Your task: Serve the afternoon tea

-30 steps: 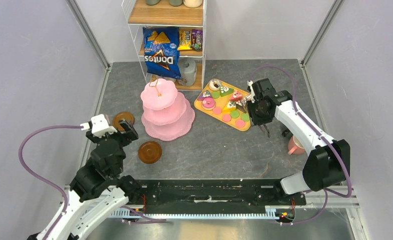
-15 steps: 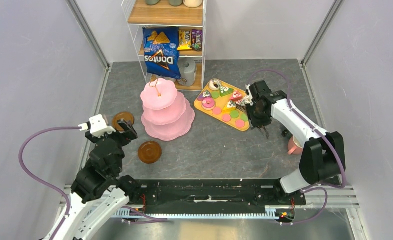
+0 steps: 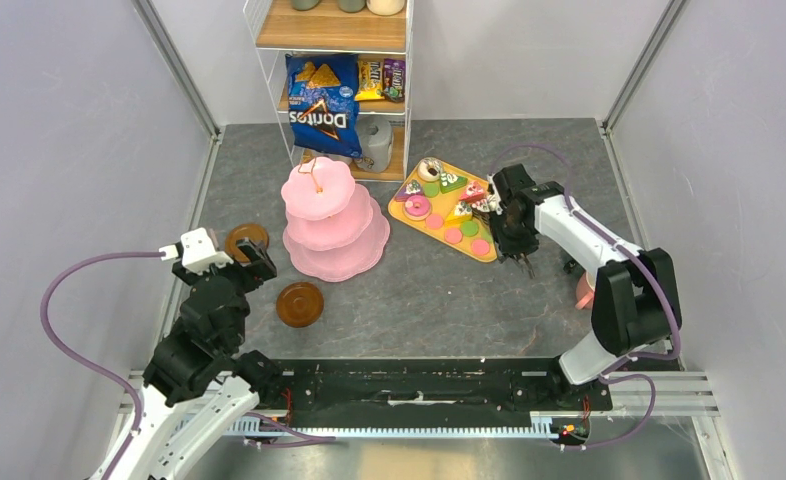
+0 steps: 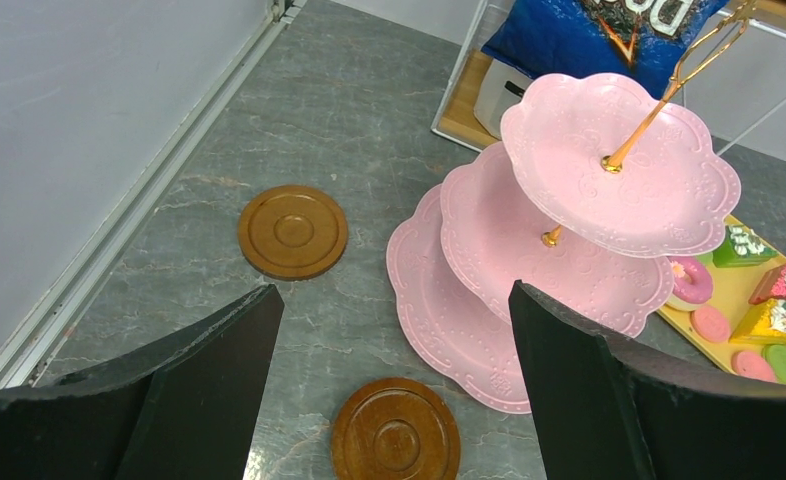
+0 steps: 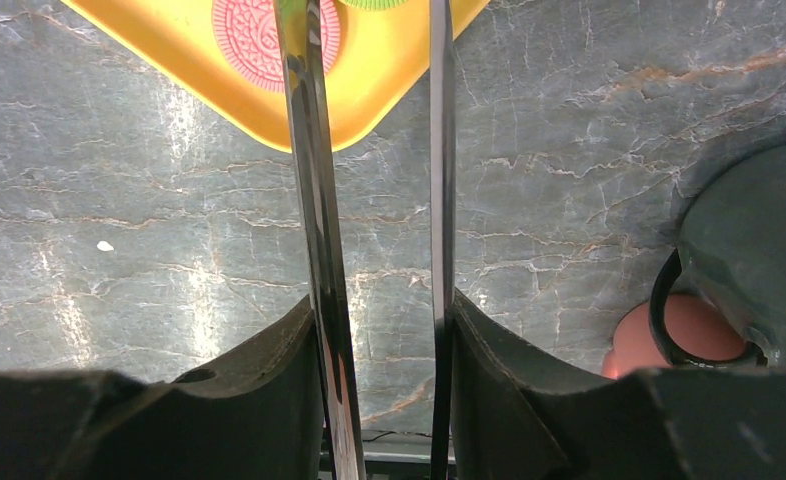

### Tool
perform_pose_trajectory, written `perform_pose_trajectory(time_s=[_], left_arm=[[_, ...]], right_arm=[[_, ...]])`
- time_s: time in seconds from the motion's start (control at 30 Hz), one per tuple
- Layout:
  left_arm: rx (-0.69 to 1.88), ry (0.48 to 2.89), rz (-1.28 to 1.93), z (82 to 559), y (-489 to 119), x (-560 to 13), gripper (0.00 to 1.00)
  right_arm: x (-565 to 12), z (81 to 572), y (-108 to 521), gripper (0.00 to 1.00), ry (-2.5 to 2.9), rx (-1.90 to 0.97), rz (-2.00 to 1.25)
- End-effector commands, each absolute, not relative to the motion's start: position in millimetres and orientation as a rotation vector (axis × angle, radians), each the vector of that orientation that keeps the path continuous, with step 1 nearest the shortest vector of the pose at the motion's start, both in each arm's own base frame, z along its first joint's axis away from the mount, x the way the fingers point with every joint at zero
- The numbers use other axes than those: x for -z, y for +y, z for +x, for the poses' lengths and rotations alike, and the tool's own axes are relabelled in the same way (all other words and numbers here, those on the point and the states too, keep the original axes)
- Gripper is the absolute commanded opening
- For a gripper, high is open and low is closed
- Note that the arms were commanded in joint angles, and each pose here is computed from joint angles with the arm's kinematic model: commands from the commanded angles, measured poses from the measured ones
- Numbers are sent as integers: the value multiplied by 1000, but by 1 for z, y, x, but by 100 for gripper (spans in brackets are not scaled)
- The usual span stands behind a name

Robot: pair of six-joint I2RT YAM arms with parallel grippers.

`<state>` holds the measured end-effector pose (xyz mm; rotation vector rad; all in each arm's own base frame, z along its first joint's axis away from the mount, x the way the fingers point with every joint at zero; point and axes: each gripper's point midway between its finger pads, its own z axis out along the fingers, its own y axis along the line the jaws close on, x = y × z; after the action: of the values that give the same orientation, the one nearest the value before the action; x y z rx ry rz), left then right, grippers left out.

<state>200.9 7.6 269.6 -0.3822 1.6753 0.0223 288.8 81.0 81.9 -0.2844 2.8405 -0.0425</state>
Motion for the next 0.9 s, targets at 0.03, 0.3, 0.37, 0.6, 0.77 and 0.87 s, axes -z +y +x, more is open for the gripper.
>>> perform_pose_trajectory(time_s=[0.03, 0.3, 0.37, 0.6, 0.77, 0.87], left_arm=[[-5, 1655, -403, 207, 5, -274, 92], [-7, 1661, -399, 208, 4, -273, 91], [-7, 1662, -400, 208, 4, -273, 91], [-11, 1663, -404, 208, 5, -272, 91], [-21, 1660, -412, 208, 8, -272, 91], [-24, 1658, -417, 208, 9, -272, 91]], right_arm=[[-85, 304, 83, 48, 2799, 43, -298], [-81, 310, 85, 42, 2803, 46, -308], [-82, 309, 84, 39, 2802, 45, -304], [-104, 303, 84, 28, 2775, 27, -262], [-122, 295, 85, 22, 2728, 2, -214], [-131, 288, 89, 21, 2705, -2, -217]])
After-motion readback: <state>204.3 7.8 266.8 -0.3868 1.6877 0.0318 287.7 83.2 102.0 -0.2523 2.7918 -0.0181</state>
